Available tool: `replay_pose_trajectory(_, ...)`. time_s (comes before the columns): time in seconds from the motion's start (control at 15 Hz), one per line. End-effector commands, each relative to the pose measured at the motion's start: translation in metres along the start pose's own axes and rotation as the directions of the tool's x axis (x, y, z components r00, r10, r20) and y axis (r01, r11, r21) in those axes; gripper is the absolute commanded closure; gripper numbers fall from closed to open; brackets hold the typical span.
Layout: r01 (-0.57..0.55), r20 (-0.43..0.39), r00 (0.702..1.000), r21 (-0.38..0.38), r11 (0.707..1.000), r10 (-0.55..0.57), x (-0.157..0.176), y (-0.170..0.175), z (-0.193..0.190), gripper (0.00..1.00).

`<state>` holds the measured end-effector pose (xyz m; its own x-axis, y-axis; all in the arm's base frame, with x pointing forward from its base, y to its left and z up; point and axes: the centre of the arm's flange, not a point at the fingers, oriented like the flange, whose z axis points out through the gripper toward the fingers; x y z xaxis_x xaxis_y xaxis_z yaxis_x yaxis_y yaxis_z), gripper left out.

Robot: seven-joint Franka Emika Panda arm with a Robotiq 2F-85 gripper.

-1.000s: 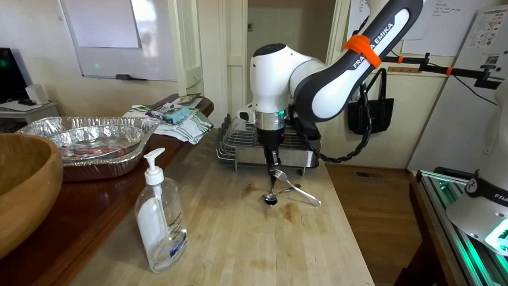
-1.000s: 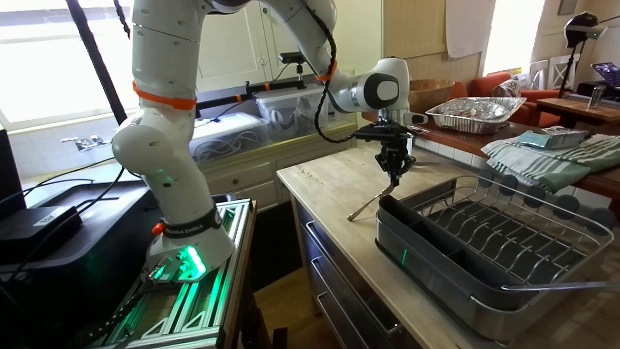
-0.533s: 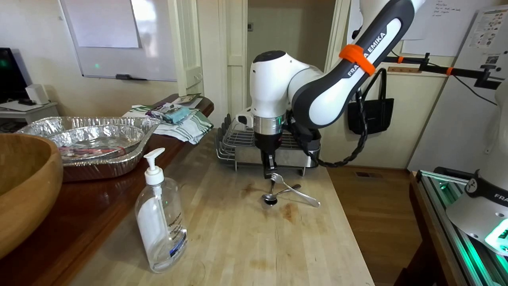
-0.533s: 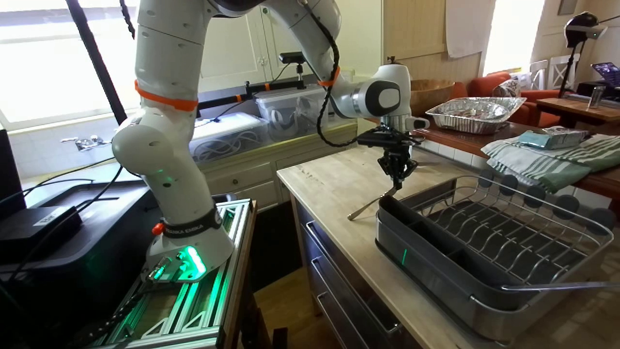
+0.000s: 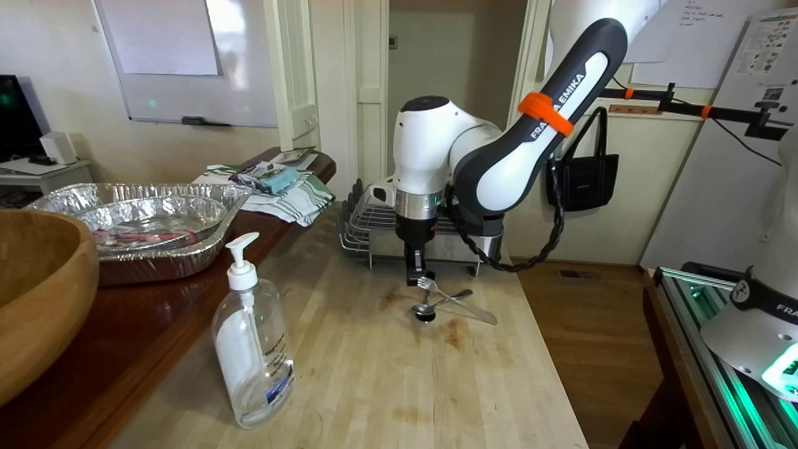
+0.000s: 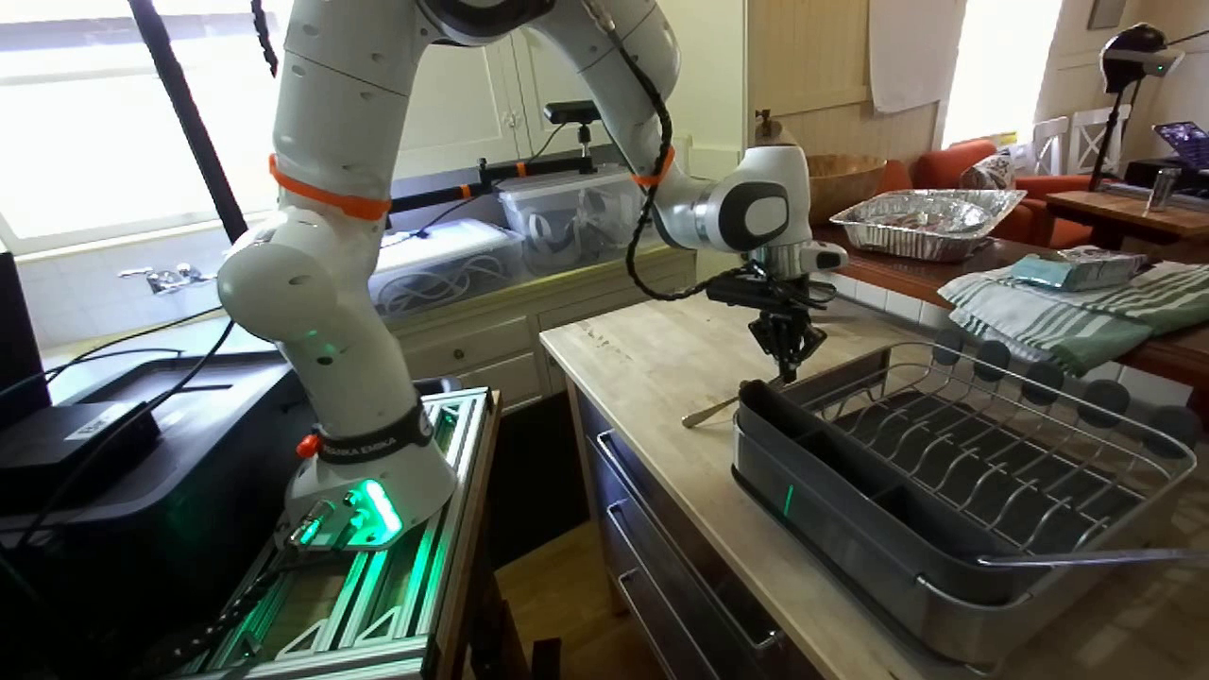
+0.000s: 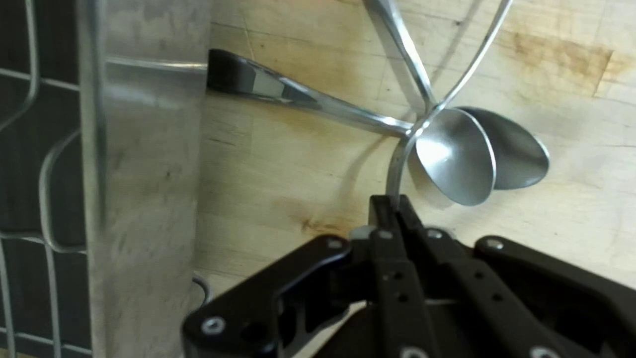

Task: Place the spoon in its rightful place

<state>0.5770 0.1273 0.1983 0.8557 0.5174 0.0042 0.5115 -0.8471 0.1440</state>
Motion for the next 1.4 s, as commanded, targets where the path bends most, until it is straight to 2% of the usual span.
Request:
replay_pose_trajectory(0.0, -0.056, -0.03, 0.998, 0.013, 0.998, 0.057, 0.011, 0.007, 0.022, 0.99)
replay_pose_trajectory(0.33, -0.088, -0.033, 0.996, 0.007, 0.996, 0.089, 0.013, 0.012, 0.032, 0.99)
replay_pose_trajectory(0.4, -0.093, -0.034, 0.995, 0.007, 0.996, 0.093, 0.014, 0.012, 0.034, 0.96)
replay_pose_trajectory(0.53, -0.101, -0.034, 0.994, 0.004, 0.995, 0.101, 0.015, 0.014, 0.036, 0.8)
replay_pose_trajectory(0.6, -0.106, -0.037, 0.994, 0.002, 0.994, 0.106, 0.015, 0.014, 0.037, 0.76)
replay_pose_trajectory(0.67, -0.111, -0.04, 0.993, 0.002, 0.994, 0.111, 0.016, 0.015, 0.038, 0.72)
replay_pose_trajectory(0.8, -0.118, -0.046, 0.992, 0.002, 0.993, 0.118, 0.017, 0.016, 0.039, 0.71)
replay_pose_trajectory(0.87, -0.122, -0.048, 0.991, 0.002, 0.993, 0.122, 0.017, 0.016, 0.04, 0.65)
replay_pose_trajectory(0.93, -0.125, -0.049, 0.991, 0.003, 0.992, 0.125, 0.017, 0.017, 0.039, 0.48)
replay_pose_trajectory(1.0, -0.132, -0.053, 0.99, 0.005, 0.991, 0.132, 0.017, 0.017, 0.036, 0.44)
replay_pose_trajectory(1.33, -0.174, -0.084, 0.981, 0.028, 0.984, 0.175, 0.022, 0.017, 0.008, 0.08)
